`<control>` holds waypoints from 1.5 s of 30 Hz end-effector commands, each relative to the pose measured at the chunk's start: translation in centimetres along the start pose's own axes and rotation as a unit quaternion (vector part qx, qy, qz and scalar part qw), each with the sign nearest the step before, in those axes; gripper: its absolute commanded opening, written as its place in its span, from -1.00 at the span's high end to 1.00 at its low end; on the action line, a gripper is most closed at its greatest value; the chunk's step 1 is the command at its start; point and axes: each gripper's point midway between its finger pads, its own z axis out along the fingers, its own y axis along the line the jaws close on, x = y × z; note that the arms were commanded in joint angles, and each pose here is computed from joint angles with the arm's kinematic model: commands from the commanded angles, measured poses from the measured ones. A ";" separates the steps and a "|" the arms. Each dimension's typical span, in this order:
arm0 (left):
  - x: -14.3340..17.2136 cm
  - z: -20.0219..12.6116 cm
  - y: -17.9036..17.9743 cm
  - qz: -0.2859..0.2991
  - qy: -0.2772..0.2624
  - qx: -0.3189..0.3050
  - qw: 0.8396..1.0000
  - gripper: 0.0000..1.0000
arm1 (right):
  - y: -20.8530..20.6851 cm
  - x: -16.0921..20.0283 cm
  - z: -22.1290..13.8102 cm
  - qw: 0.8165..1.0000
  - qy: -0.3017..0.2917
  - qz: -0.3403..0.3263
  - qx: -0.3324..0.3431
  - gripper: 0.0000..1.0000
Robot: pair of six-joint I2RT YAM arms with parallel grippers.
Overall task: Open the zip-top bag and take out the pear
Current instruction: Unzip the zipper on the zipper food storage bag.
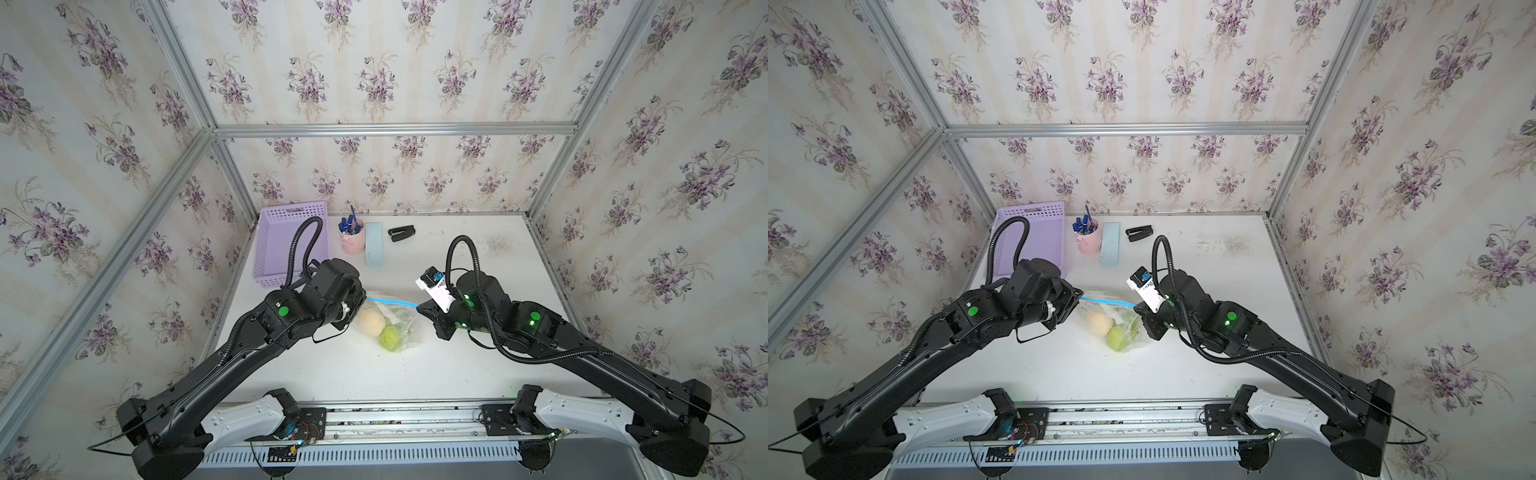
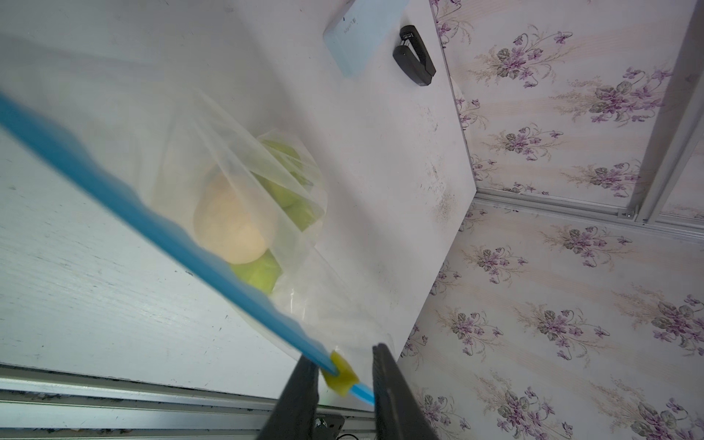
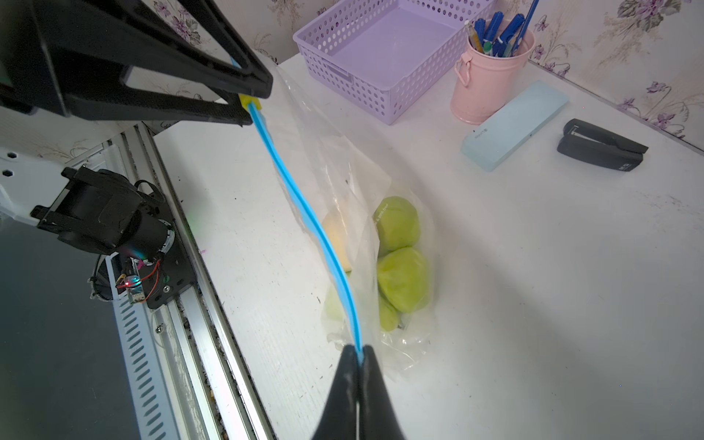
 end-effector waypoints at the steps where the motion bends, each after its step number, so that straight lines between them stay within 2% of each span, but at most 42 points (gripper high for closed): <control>1: -0.4 -0.1 0.2 0.003 -0.009 -0.001 1.000 0.60 | 0.3 -0.5 -0.4 1.000 -0.017 -0.006 -0.008 1.00; 11: -0.8 -0.3 0.5 0.011 -0.019 -0.003 1.000 0.83 | 0.0 -0.2 -0.4 1.000 -0.012 -0.007 0.000 1.00; 24: -3.2 -1.6 3.0 -0.004 -0.044 -0.008 0.999 0.84 | -1.0 0.1 0.1 1.000 0.008 -0.010 0.025 1.00; 34: -6.9 -3.2 5.1 -0.019 -0.068 -0.026 0.997 0.80 | -2.2 0.7 -0.2 0.999 0.013 -0.003 0.041 1.00; 45: -8.8 -3.6 5.4 -0.014 -0.079 -0.037 0.996 0.78 | -2.6 1.7 -0.6 0.999 0.024 0.004 0.040 1.00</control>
